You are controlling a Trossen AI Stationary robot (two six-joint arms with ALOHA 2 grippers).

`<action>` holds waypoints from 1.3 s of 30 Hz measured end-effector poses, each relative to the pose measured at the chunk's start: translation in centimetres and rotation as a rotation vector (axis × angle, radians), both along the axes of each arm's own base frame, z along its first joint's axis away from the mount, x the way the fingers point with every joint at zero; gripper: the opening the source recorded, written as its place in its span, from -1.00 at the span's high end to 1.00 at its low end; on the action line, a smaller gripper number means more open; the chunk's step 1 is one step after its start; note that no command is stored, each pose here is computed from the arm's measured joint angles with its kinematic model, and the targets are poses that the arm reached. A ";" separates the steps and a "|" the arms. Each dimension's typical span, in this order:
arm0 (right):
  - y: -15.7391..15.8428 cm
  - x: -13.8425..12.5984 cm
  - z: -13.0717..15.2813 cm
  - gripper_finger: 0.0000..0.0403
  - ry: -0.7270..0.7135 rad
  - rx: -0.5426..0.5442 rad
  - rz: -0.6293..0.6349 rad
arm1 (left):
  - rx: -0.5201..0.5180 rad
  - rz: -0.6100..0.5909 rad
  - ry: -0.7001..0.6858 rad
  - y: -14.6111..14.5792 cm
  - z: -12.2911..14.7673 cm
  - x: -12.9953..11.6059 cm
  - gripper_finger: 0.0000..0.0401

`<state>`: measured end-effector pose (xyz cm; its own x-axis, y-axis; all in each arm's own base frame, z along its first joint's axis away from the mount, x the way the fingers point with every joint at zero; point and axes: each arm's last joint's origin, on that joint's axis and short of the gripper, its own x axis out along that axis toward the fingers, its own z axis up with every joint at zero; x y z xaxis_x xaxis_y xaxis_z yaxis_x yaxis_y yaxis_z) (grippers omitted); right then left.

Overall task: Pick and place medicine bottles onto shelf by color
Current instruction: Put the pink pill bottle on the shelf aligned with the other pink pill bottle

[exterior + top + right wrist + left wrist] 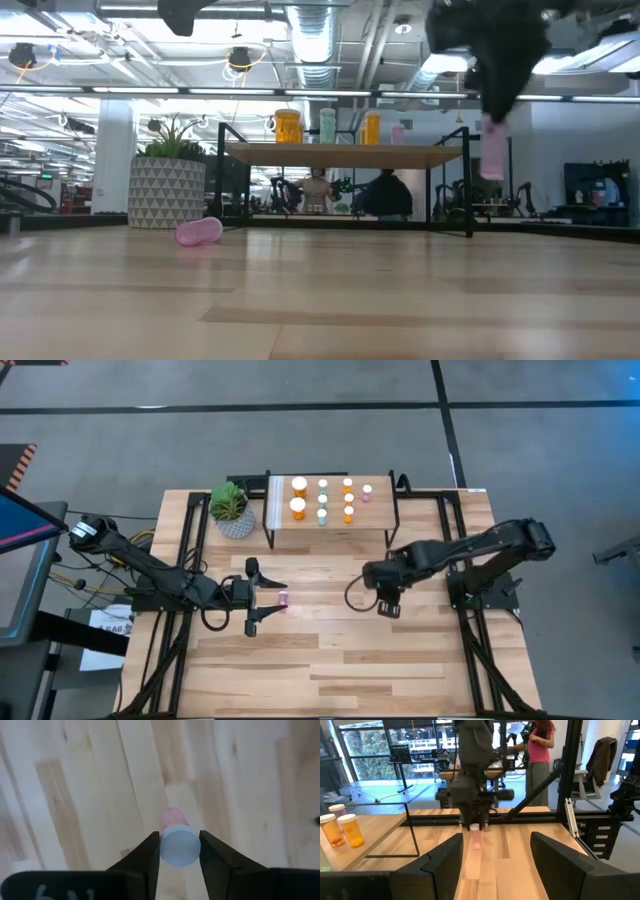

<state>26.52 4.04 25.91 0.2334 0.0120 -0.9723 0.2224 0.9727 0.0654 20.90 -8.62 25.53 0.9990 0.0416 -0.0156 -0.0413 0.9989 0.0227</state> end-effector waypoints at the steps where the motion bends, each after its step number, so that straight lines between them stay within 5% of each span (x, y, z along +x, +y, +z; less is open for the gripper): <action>1: -0.3 0.2 0.6 0.34 -0.014 0.000 0.000 | 0.000 0.000 0.000 0.0 0.0 0.0 -0.11; 15: -5.7 1.0 6.2 0.33 -0.119 -0.054 -0.046 | 0.014 0.012 0.033 0.0 -0.7 0.5 -0.11; 39: -15.9 -1.1 7.3 0.29 -0.150 -0.144 -0.240 | -0.001 0.010 0.037 0.4 -0.9 0.9 -0.11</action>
